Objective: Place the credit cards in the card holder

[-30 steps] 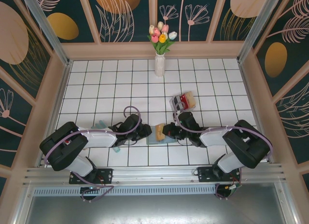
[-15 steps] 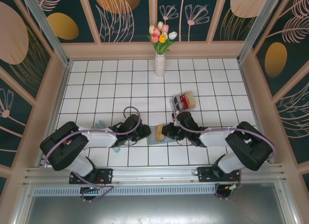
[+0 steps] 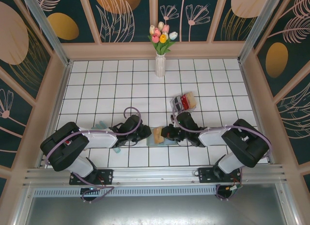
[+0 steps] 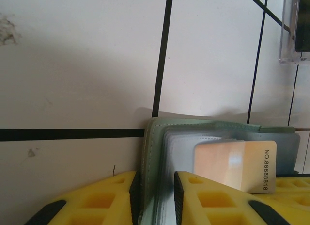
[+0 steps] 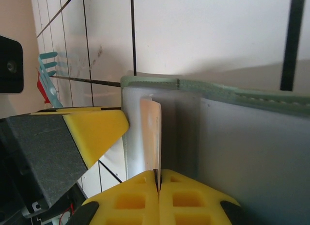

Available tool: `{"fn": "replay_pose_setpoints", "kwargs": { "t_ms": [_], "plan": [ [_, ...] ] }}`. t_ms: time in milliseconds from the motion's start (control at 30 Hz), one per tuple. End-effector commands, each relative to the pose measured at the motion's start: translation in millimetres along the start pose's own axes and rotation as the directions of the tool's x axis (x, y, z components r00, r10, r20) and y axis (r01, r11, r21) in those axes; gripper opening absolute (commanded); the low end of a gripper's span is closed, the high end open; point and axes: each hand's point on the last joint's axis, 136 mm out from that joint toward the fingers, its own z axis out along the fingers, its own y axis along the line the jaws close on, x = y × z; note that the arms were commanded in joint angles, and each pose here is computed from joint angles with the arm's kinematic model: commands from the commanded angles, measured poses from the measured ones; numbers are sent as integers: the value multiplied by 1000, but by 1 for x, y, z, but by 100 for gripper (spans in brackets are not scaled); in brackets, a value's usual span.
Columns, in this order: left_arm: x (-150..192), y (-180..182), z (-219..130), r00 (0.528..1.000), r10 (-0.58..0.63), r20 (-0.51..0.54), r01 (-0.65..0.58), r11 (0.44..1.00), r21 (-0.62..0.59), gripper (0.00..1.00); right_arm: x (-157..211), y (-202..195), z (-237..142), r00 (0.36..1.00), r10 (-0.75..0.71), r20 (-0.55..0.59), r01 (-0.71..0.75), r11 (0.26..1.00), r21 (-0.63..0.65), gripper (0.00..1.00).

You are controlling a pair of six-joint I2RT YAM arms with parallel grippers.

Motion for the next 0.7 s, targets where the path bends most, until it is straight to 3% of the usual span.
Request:
{"fn": "replay_pose_setpoints", "kwargs": {
  "t_ms": [0, 333, 567, 667],
  "plan": [
    [15, 9, 7, 998, -20, -60, 19, 999, -26, 29, -2, 4, 7, 1000, 20, -6, -20, 1000, -1, 8],
    [15, 11, 6, 998, -16, -56, 14, 999, -36, 28, -6, -12, -16, 999, -23, 27, 20, 992, 125, 32],
    [16, 12, 6, 998, -14, -58, 12, 999, -33, 28, 1, -18, -20, 1000, -24, 1, 23, 989, 145, 33],
    [16, 12, 6, 998, -14, -59, 13, 999, -31, 28, 4, -19, -18, 1000, -24, -19, 27, 990, 139, 26]
  ]
}}
